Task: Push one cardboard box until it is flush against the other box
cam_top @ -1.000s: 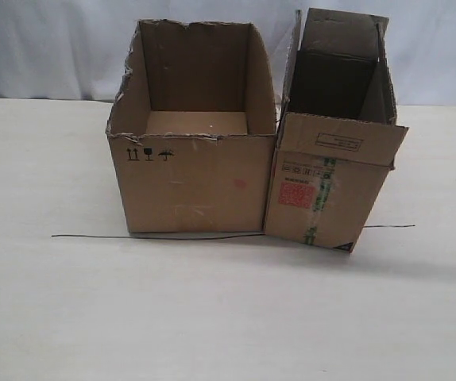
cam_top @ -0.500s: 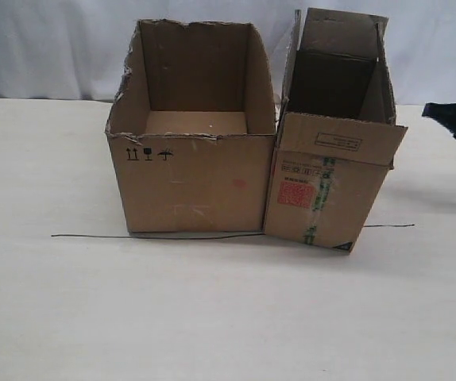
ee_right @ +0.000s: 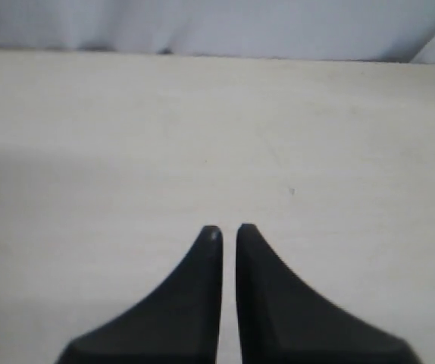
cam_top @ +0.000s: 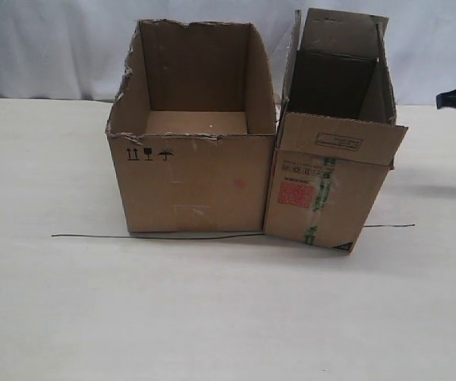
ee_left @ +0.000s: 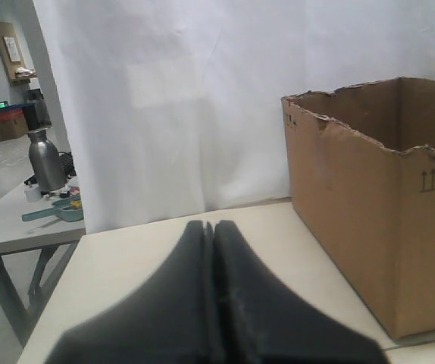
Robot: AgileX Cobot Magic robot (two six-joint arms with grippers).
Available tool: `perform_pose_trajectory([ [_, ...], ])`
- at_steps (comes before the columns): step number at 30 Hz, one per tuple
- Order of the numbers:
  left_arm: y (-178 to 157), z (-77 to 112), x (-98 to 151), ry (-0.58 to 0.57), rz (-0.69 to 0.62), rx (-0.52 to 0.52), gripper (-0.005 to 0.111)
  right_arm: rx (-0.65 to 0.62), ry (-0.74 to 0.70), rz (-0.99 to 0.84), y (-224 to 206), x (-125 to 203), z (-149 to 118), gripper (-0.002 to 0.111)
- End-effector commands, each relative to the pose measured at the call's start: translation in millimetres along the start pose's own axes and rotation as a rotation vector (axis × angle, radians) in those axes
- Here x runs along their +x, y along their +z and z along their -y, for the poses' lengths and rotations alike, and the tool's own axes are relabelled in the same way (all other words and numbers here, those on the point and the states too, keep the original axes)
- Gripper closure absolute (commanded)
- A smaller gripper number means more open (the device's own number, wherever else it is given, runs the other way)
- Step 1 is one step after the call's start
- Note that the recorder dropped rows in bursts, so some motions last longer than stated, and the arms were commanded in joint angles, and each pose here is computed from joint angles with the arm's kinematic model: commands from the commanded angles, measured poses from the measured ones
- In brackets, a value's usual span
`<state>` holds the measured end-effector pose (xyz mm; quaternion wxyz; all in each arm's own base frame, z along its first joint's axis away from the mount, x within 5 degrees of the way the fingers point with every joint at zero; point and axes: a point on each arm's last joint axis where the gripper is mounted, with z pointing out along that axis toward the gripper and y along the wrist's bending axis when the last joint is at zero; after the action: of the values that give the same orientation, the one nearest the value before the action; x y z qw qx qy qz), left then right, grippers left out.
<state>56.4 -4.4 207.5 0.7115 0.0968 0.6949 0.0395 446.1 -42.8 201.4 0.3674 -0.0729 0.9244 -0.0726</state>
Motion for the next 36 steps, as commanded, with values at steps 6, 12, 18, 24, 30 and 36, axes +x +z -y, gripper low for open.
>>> perform_pose_trajectory([
  [6,-0.1,0.0,0.6,-0.004,0.002,-0.003,0.107,-0.321,0.300,-0.214,22.9,11.8,30.1,0.103],
  [12,-0.1,0.0,0.5,-0.002,0.003,-0.003,0.107,-0.639,0.594,0.015,43.4,21.8,23.5,0.103],
  [18,-0.1,0.0,0.5,-0.002,0.003,-0.003,0.107,-0.726,0.656,0.083,72.9,25.1,-7.6,0.103],
  [24,-0.1,0.0,0.5,-0.002,0.003,-0.003,0.107,-0.840,0.624,0.093,95.9,13.5,-50.0,0.103],
  [30,-0.1,0.0,0.5,-0.002,0.003,-0.003,0.107,-0.856,0.636,0.116,103.4,7.3,-55.3,0.103],
  [36,-0.1,0.0,0.5,-0.002,0.003,-0.003,0.107,-0.885,0.650,0.146,115.9,7.2,-70.9,0.103],
])
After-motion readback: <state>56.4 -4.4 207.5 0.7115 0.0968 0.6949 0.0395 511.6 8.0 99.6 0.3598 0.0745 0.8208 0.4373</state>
